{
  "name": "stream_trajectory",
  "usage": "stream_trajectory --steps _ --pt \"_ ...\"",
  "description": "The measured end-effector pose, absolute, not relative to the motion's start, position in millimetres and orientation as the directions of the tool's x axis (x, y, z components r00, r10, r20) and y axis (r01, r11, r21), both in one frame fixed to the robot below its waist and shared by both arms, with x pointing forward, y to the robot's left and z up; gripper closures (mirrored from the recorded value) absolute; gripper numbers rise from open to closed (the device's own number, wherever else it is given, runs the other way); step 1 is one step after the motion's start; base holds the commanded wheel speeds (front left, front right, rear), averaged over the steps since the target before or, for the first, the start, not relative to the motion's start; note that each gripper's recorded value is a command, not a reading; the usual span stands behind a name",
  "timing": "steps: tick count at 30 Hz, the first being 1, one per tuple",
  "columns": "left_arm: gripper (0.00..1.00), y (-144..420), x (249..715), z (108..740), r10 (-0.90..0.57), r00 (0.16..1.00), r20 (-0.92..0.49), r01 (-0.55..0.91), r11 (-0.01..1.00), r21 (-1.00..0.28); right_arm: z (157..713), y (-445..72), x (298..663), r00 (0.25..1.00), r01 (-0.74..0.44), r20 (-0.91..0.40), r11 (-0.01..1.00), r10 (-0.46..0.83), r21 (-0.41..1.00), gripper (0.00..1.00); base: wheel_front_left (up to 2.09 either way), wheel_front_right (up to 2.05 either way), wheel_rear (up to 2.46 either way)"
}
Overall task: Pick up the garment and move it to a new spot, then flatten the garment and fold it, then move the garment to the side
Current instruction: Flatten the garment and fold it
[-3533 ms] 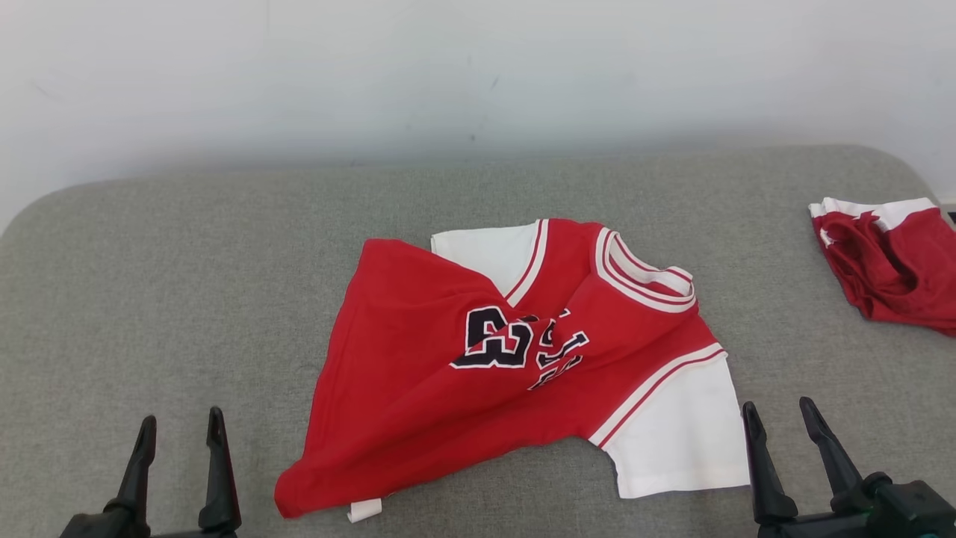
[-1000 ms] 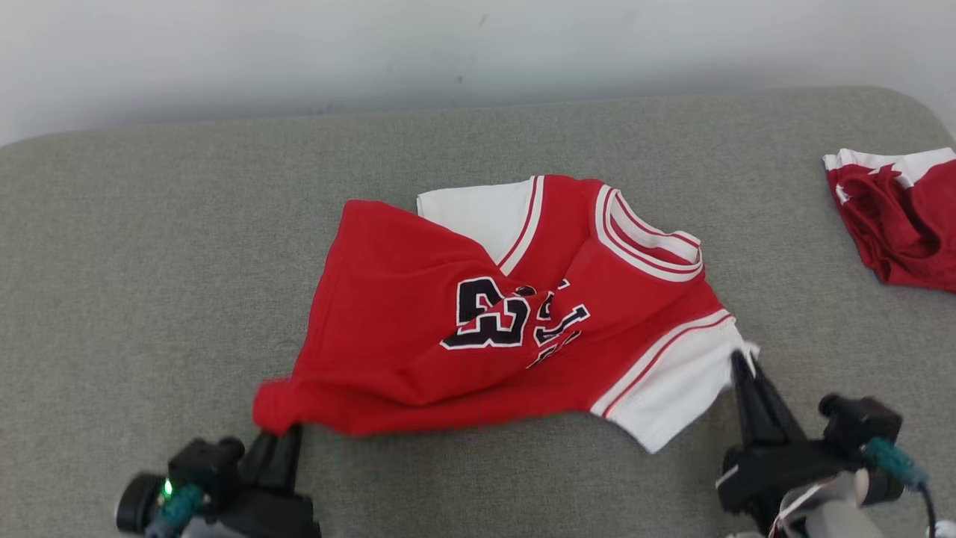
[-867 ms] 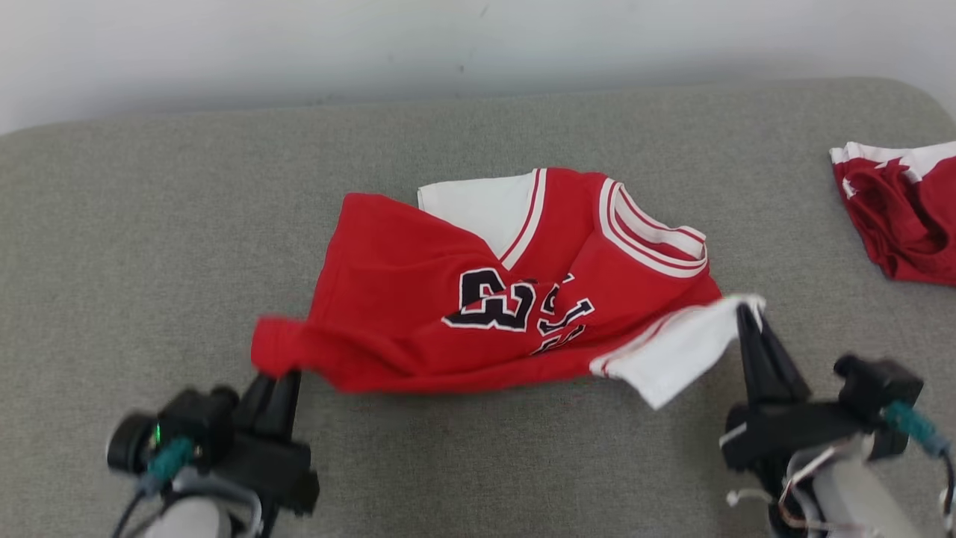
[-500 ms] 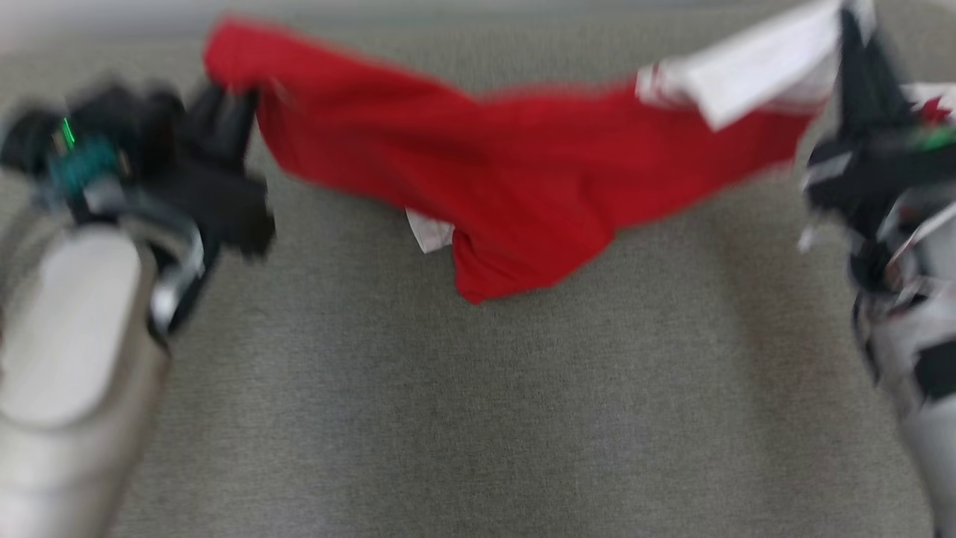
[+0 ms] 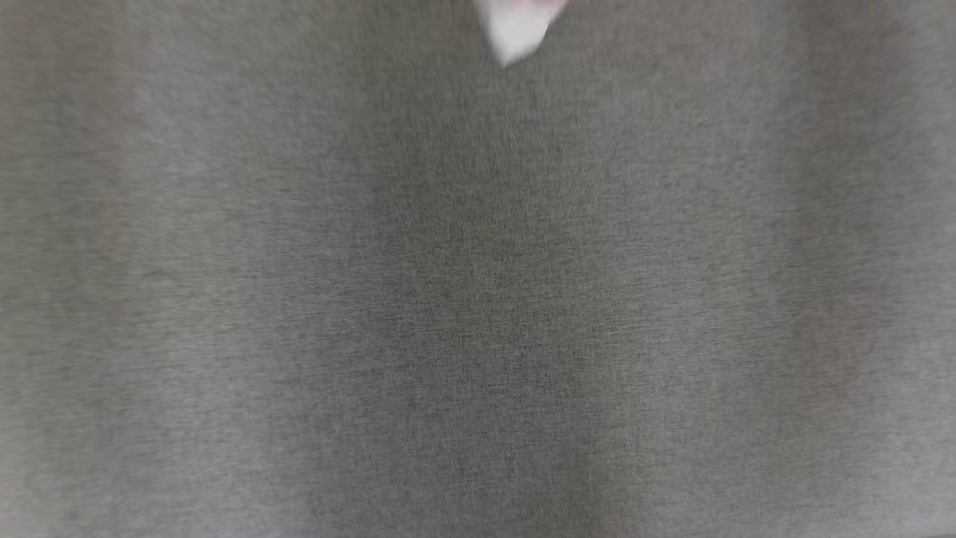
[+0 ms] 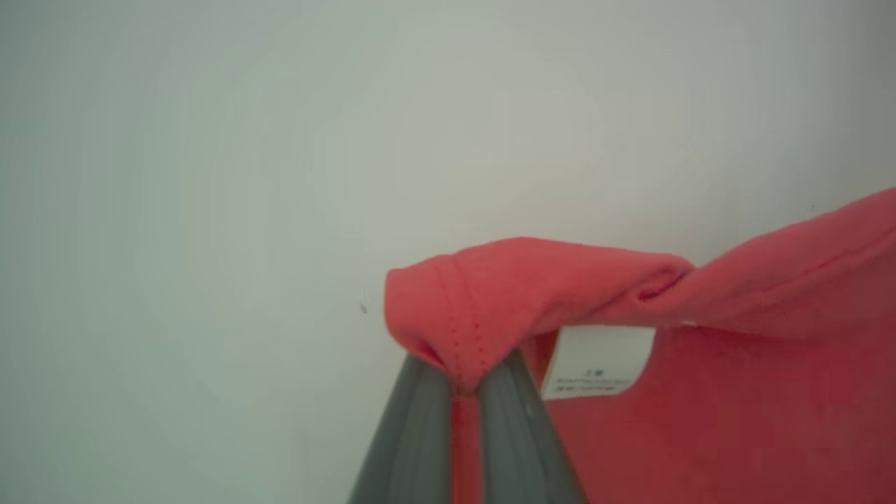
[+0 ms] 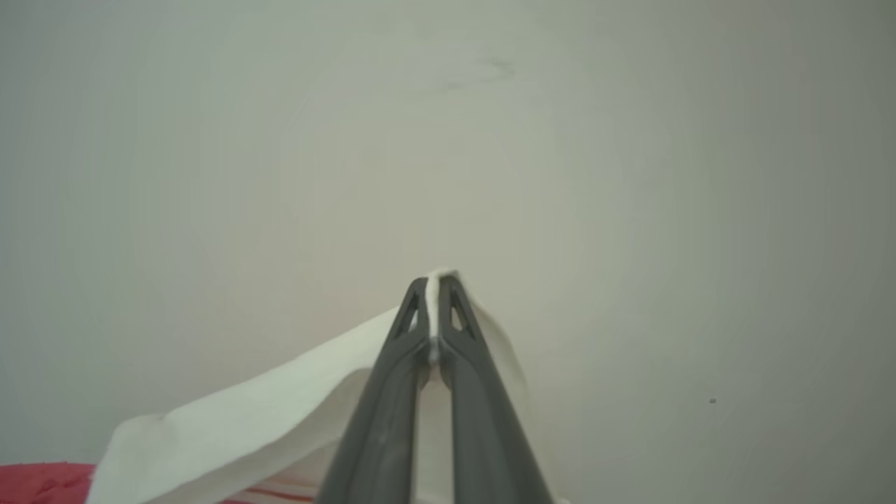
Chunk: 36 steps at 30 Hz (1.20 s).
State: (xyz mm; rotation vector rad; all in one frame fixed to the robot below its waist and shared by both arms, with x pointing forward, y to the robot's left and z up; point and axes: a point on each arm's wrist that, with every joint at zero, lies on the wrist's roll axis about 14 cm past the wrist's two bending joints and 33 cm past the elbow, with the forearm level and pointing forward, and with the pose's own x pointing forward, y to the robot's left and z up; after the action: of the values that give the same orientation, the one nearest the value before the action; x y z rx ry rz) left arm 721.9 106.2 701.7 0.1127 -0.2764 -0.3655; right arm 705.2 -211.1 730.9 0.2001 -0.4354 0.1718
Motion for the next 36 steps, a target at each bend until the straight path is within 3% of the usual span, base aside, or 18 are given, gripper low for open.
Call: stream_trajectory --steps 9,13,26,36 --pt "1.0 96 749 777 -0.302 0.882 0.362 0.291 0.953 0.086 814 -194 724 0.838 -0.165 0.53 0.986 0.13 0.018 1.0 0.0 0.0 0.0" --pt "1.0 89 751 788 -0.307 0.877 0.369 0.29 0.951 0.103 823 -192 726 0.835 -0.148 0.536 0.989 0.124 0.001 1.0 0.0 0.0 0.0" --pt "1.0 84 781 731 -0.314 0.9 0.303 0.312 0.948 0.056 769 -208 754 0.889 -0.088 0.448 0.996 0.091 -0.026 1.0 0.0 0.0 0.0" --pt "1.0 68 776 671 -0.36 0.886 0.292 0.375 0.927 0.006 718 -191 751 0.886 -0.164 0.434 0.986 0.165 -0.039 1.0 0.0 0.0 0.0"
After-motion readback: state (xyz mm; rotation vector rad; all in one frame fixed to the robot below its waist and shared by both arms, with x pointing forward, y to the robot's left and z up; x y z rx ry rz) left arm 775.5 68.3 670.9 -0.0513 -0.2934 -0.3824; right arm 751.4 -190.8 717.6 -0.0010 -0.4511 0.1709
